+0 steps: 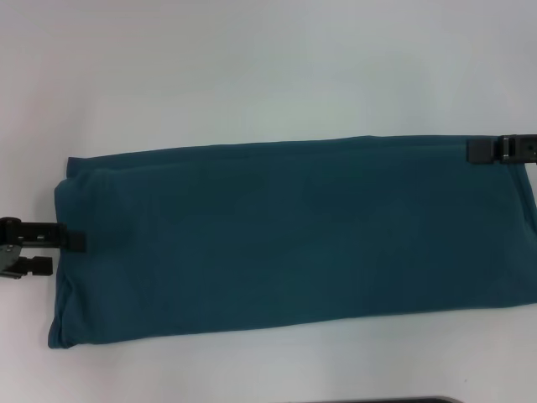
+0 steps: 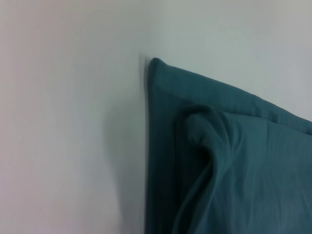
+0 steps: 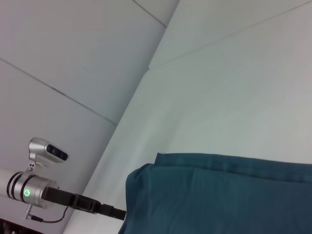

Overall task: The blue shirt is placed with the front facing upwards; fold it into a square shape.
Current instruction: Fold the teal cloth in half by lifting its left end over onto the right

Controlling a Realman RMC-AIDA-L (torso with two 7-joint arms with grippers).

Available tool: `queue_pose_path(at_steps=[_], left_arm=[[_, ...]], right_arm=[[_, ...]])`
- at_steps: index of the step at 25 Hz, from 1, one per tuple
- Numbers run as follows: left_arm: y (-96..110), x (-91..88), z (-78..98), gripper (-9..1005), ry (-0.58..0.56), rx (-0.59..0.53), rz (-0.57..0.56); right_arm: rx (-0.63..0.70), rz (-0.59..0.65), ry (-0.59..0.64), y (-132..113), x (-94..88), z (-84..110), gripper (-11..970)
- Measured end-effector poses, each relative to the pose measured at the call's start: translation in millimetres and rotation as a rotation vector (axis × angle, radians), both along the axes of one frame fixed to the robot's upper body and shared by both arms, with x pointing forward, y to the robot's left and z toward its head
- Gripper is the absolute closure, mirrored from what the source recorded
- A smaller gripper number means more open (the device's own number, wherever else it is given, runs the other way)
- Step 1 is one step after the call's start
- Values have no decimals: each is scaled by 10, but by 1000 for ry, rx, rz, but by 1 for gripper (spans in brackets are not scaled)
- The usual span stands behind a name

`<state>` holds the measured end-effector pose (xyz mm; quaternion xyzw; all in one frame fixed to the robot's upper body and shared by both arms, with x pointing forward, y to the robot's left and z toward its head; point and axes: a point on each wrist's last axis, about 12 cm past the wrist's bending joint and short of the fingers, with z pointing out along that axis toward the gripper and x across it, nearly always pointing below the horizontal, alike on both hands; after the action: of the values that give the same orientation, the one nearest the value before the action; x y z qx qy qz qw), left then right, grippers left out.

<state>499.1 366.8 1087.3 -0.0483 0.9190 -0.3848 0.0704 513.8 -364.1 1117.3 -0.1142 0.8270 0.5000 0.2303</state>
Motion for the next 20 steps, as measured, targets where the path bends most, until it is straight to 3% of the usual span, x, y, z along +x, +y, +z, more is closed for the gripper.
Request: queue_pose_path(at_steps=[20], left_arm=[[-17, 11, -27, 79, 16, 29, -26]], right_arm=[[-2, -3, 8, -22, -31, -16, 64]])
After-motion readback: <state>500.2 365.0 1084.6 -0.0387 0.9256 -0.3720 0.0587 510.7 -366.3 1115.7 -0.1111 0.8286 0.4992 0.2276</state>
